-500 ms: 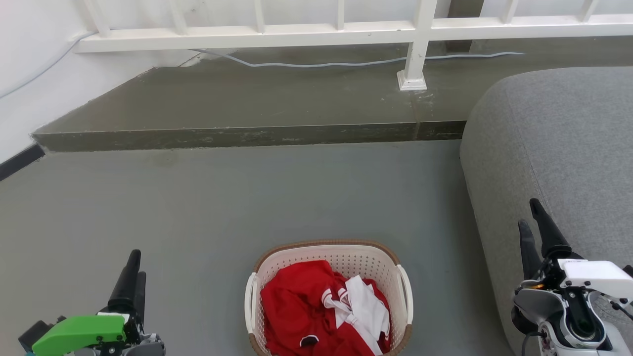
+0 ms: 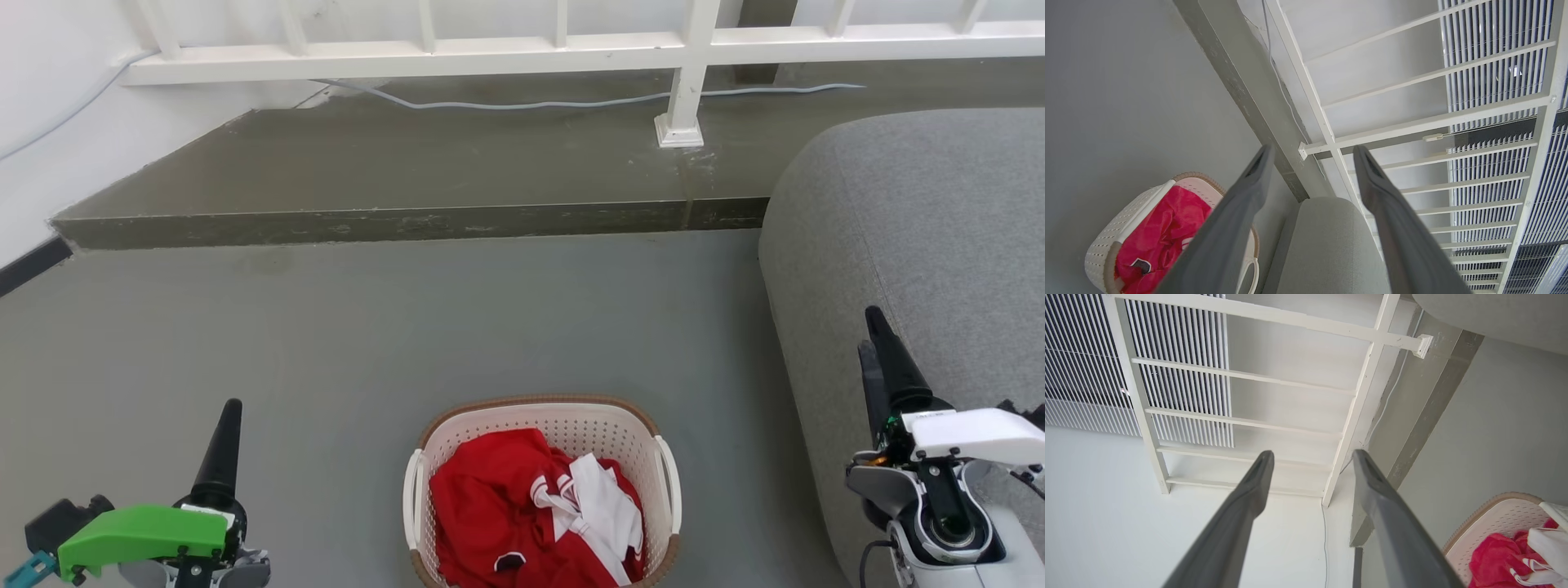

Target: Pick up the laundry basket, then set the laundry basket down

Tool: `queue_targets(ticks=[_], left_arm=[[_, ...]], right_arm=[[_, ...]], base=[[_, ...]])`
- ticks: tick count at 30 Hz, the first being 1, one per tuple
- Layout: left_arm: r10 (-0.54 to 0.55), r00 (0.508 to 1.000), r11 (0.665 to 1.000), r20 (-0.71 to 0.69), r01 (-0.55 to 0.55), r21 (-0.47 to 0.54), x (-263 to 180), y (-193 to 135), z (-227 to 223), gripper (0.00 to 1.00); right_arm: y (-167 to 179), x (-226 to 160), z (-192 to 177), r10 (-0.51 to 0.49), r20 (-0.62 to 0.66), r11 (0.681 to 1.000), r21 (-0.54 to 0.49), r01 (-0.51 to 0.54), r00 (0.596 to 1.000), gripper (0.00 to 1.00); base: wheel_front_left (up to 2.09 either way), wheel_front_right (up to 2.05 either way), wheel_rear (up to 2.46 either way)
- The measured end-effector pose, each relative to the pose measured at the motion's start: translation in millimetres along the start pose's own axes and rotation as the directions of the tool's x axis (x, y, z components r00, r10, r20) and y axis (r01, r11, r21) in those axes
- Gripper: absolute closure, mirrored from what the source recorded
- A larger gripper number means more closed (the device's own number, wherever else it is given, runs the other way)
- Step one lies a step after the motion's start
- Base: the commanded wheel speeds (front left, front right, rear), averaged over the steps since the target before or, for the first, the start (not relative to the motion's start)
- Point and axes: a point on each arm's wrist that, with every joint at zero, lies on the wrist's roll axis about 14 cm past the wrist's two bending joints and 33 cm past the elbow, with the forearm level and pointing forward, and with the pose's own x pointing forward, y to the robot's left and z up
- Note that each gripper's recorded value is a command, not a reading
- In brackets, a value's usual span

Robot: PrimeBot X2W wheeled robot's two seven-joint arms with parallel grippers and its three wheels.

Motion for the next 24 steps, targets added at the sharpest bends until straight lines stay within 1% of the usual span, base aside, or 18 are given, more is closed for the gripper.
queue_targets(ticks=[5, 9, 11, 16, 22, 24], left_arm=[[-0.002, 1.0, 0.994, -0.014, 0.003, 0.11, 0.1, 0.3, 0.1, 0.0], [-0.003, 1.0, 0.983, -0.023, 0.007, 0.184, 0.2, 0.6, -1.9, 0.0], [-0.004, 0.999, 0.972, -0.032, 0.011, 0.236, 0.2, 0.6, -3.1, 0.0], [-0.011, 0.999, 0.953, -0.031, 0.02, 0.302, 0.9, -1.8, -4.1, 0.0], [-0.024, 0.999, 0.927, -0.028, 0.033, 0.373, 1.8, -6.1, -5.7, 0.0], [-0.028, 0.999, 0.912, -0.028, 0.037, 0.409, 2.1, -7.4, -6.4, 0.0]], right_arm=[[1.7, 0.4, -2.5, 0.007, -0.022, 0.992, -0.125, -0.01, 1.0, 0.0], [3.6, 1.0, -8.8, 0.014, -0.042, 0.982, -0.187, -0.022, 0.999, 0.0], [4.9, 1.5, -10.7, 0.019, -0.05, 0.974, -0.226, -0.03, 0.999, 0.0], [7.6, 1.8, -15.5, 0.03, -0.065, 0.953, -0.298, -0.048, 0.997, 0.0], [15.8, 4.5, -17.1, 0.058, -0.073, 0.913, -0.4, -0.083, 0.996, 0.0], [18.1, 5.0, -16.2, 0.067, -0.069, 0.9, -0.426, -0.09, 0.995, 0.0]], base=[[0.0, 0.0, 0.0], [0.0, 0.0, 0.0], [0.0, 0.0, 0.0], [0.0, 0.0, 0.0], [0.0, 0.0, 0.0], [0.0, 0.0, 0.0]])
